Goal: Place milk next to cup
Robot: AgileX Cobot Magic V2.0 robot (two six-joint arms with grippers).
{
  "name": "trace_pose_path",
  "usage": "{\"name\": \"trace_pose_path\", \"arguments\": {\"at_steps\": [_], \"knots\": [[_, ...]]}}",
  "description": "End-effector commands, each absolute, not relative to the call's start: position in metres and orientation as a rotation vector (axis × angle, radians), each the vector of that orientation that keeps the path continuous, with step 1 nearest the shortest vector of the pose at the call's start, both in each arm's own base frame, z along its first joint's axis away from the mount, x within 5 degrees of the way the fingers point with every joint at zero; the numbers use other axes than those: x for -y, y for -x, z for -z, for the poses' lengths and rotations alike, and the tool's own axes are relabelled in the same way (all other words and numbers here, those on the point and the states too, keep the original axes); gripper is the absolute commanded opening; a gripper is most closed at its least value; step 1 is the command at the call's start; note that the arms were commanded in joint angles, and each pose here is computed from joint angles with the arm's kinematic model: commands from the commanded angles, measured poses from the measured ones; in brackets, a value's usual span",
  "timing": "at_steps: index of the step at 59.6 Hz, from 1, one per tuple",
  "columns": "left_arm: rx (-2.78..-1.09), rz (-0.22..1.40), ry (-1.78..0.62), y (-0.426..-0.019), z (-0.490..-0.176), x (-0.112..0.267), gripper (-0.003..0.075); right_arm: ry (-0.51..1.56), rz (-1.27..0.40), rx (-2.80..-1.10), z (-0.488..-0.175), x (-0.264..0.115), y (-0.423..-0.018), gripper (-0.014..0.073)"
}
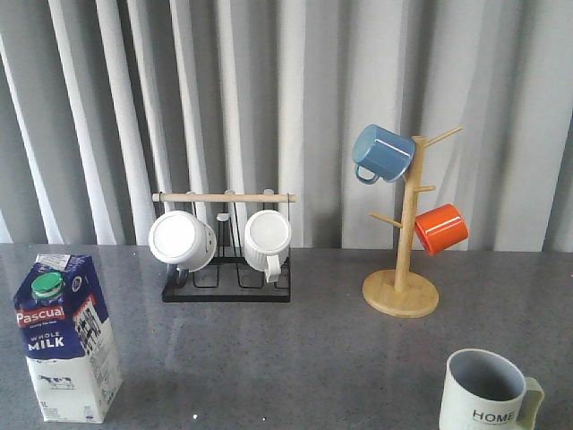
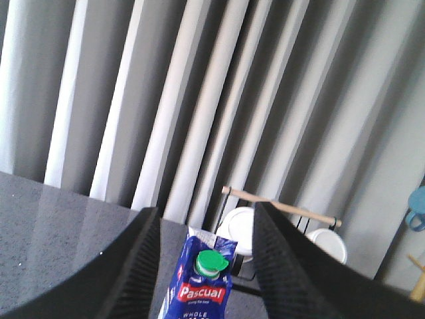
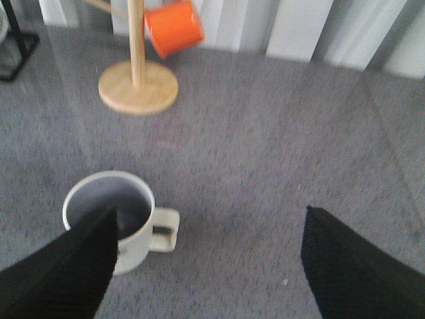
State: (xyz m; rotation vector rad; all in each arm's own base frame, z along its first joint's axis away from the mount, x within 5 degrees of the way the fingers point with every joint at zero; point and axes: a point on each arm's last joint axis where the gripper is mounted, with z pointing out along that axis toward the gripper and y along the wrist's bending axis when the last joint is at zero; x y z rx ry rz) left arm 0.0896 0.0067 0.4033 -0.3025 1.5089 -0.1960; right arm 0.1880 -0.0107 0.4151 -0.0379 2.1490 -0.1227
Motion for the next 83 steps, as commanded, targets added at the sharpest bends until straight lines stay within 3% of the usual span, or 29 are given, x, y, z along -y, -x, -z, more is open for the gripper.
{"name": "trace_pose_path", "arguments": {"at_steps": [1, 11, 22, 39, 83], "knots": [[-1.472, 0.203, 0.266, -0.097, -0.416, -0.005, 0.0325, 0.055, 0.121, -2.207, -0.399, 0.011, -0.2, 0.055], [-1.494, 0.181, 0.244, -0.101, -0.414, -0.005, 0.0325, 0.062, 0.11, -2.316, -0.334, 0.011, -0.21, 0.0536], [-1.495, 0.18, 0.244, -0.101, -0.414, -0.005, 0.0325, 0.057, 0.105, -2.301, -0.295, 0.011, -0.21, 0.051], [-1.5, 0.18, 0.245, -0.101, -0.413, -0.005, 0.0325, 0.076, 0.173, -2.249, -0.273, 0.021, -0.224, 0.0505], [-1.5, 0.172, 0.241, -0.101, -0.413, -0.005, 0.0325, 0.073, 0.13, -2.248, -0.236, 0.021, -0.265, 0.05]]}}
